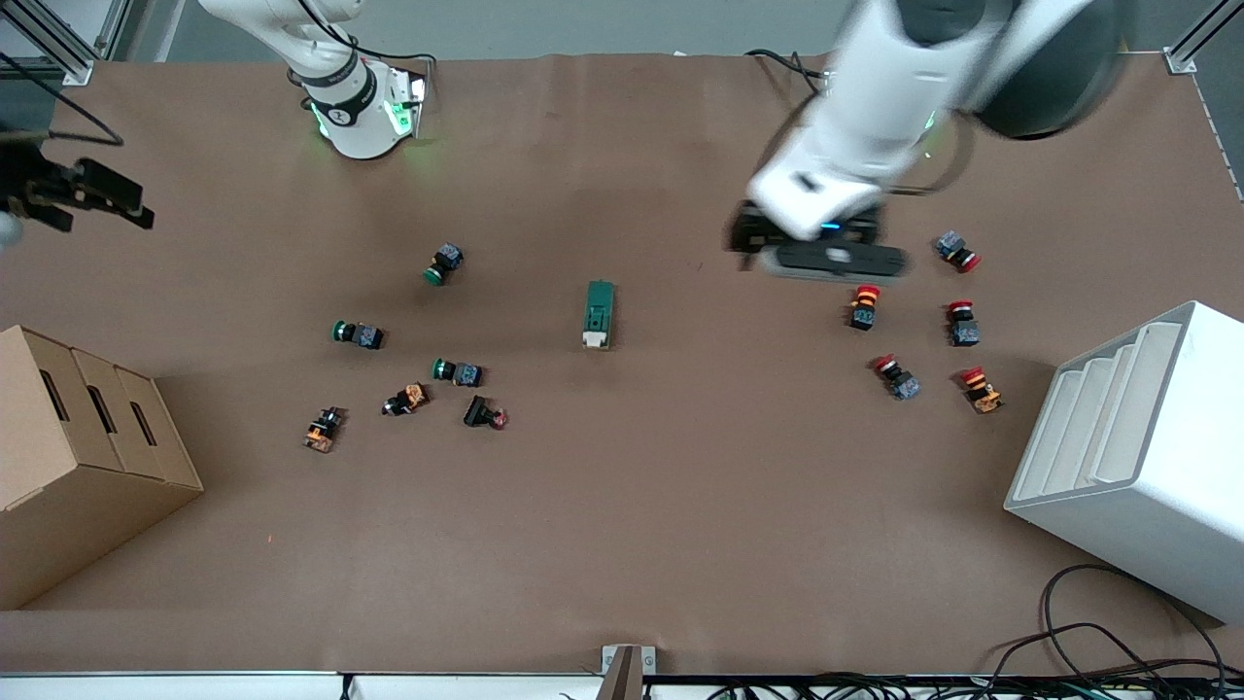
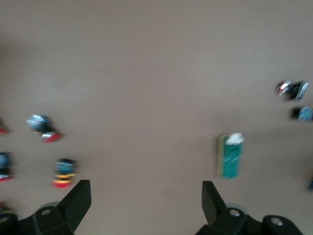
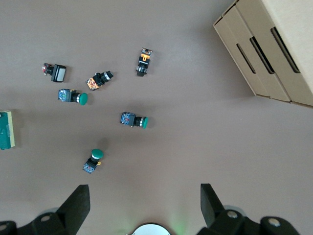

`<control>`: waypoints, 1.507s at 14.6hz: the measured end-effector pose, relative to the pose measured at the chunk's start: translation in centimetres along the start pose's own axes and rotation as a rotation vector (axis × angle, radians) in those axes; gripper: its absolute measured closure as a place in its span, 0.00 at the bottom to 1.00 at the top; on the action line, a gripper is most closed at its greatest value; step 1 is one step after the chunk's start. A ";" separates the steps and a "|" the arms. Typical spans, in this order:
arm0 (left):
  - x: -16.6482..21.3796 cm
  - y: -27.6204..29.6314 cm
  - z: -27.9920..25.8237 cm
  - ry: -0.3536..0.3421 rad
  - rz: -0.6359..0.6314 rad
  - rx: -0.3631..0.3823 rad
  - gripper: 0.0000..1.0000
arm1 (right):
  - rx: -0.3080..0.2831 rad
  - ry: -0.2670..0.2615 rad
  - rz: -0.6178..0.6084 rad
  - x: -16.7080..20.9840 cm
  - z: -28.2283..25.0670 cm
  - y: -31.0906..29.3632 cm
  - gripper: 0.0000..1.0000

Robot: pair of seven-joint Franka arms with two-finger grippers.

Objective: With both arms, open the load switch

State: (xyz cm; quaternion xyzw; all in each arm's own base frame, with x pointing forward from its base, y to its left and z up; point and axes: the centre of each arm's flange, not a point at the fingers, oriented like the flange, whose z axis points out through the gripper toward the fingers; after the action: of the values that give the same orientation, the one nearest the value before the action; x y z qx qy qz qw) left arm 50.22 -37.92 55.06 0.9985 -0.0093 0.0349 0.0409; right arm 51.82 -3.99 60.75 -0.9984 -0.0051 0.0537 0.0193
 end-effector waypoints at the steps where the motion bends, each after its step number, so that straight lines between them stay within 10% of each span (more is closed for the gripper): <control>1: -1.4 3.1 1.6 0.019 -0.032 0.008 0.00 | 0.000 -0.017 0.001 0.9 1.1 0.1 0.00; 7: -10.1 16.0 13.5 0.173 -0.184 0.102 0.00 | -0.011 -0.133 0.026 7.1 8.1 0.4 0.00; 13: -21.3 21.0 28.7 0.476 -0.234 0.193 0.00 | -0.088 -0.175 0.402 9.2 12.9 -12.2 0.00; 22: -31.3 15.7 44.3 0.923 -0.097 0.027 0.00 | -0.082 -0.186 0.984 10.1 25.6 -31.5 0.00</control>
State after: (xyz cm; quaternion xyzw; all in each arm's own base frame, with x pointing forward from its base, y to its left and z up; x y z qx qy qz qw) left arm 21.73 -56.70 10.10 0.8783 0.0572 0.4738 0.0292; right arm 58.83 28.61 35.50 -0.8733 0.4626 0.1449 -0.0482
